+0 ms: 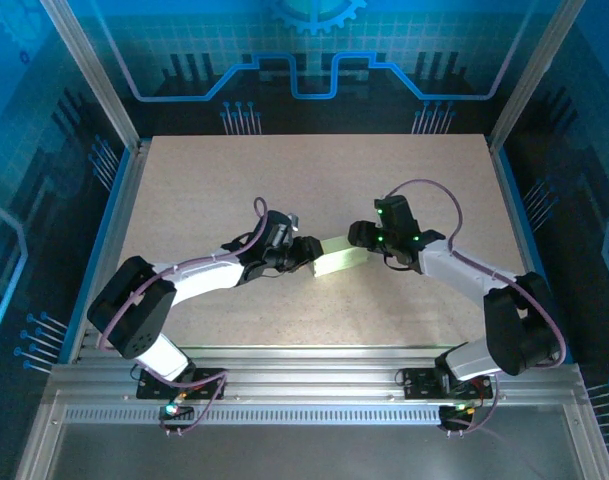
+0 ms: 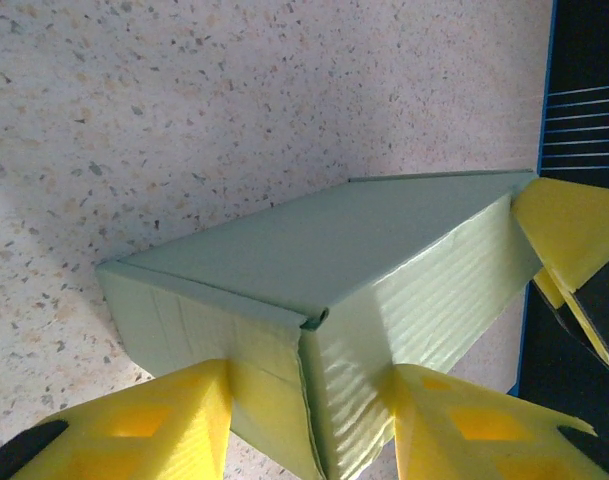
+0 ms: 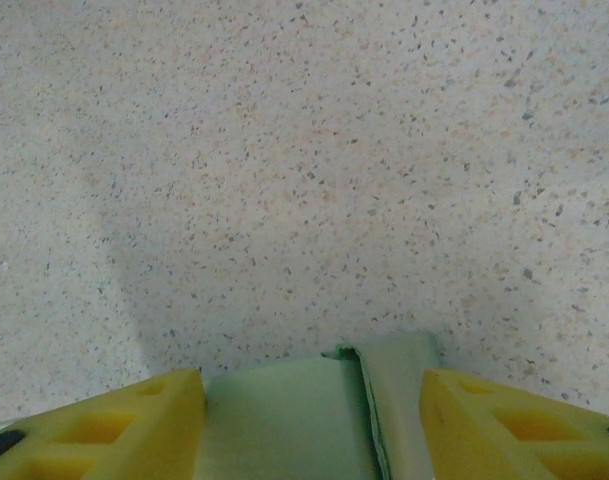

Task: Fold the paper box

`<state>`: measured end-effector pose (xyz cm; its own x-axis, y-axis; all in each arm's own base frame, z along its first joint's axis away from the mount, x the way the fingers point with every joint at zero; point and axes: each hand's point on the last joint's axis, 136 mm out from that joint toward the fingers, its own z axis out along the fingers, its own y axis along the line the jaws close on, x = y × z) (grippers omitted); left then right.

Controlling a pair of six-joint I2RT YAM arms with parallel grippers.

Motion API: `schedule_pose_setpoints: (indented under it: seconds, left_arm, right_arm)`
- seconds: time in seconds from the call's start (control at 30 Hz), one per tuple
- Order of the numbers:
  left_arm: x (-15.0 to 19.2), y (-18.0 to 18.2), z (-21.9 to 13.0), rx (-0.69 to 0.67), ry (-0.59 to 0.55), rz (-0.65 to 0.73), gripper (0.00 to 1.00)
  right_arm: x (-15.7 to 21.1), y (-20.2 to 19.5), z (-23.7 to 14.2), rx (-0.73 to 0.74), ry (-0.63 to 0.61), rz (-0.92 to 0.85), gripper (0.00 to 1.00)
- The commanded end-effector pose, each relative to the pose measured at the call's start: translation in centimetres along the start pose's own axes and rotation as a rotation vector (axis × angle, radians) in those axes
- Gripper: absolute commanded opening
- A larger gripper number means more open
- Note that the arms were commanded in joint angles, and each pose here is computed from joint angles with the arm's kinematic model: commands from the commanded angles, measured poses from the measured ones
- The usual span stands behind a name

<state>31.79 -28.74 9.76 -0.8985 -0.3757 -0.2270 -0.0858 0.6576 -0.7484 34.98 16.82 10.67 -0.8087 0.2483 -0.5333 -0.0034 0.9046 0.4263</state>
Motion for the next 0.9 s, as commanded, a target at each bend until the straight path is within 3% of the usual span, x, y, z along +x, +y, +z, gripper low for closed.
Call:
schedule_pose_setpoints:
  seconds: [0.0, 0.3, 0.53, 0.7, 0.87]
  left_arm:
    - [1.6, 4.5, 1.0, -0.133, 0.054, -0.064, 0.44]
    - [1.8, 4.8, 1.6, -0.13, 0.069, -0.061, 0.37]
    - [1.5, 4.6, 1.6, -0.124, 0.062, -0.026, 0.42]
    - [0.6, 3.0, 0.8, -0.094, 0.03, 0.104, 0.57]
    - [-0.9, 0.8, -0.7, -0.08, -0.017, 0.249, 0.77]
  right_arm:
    - [2.0, -0.2, -0.2, -0.055, 0.105, 0.016, 0.59]
    - [7.1, -2.8, 2.6, -0.064, 0.184, 0.06, 0.41]
    - [8.2, -4.0, 2.9, -0.028, 0.169, -0.017, 0.31]
    - [6.8, -3.6, 1.8, -0.019, 0.124, -0.037, 0.32]
    - [5.1, -2.2, 0.4, -0.046, 0.094, -0.049, 0.54]
